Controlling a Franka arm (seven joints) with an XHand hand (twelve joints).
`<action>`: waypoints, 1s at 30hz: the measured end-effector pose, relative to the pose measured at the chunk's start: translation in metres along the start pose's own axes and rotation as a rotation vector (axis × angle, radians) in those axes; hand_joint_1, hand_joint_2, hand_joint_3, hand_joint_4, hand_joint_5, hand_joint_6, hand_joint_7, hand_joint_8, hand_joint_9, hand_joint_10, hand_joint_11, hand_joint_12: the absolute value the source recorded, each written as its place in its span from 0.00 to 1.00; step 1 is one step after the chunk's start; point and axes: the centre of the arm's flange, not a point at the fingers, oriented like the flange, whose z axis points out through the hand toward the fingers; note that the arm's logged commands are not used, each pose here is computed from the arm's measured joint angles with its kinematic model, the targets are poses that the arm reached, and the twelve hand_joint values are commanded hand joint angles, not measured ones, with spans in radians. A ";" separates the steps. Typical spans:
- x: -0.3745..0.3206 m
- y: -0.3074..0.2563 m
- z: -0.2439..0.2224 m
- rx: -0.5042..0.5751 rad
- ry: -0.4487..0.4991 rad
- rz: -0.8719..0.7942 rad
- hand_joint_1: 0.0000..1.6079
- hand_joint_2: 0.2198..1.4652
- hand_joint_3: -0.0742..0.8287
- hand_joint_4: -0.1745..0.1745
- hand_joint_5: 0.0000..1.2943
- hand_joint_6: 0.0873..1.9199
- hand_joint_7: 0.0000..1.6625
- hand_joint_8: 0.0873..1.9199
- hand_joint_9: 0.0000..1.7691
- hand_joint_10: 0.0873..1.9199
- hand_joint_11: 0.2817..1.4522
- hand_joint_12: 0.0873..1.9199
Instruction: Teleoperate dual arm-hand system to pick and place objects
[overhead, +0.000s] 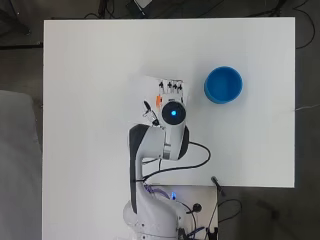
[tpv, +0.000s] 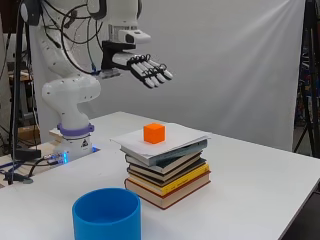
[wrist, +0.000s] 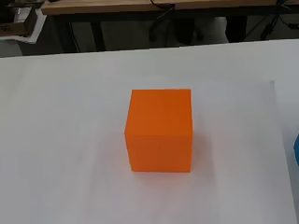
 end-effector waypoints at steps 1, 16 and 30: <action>-0.001 0.009 0.011 0.011 0.012 0.007 0.05 0.67 0.09 0.72 0.17 0.00 0.17 0.00 0.23 0.00 0.17 0.00; -0.005 0.047 0.127 0.066 0.161 -0.002 0.10 0.64 0.08 0.68 0.17 0.00 0.19 0.00 0.25 0.00 0.17 0.00; -0.002 0.041 0.154 0.286 0.143 -0.177 0.61 0.74 0.08 0.98 0.69 0.55 0.74 0.96 0.81 0.95 0.55 0.86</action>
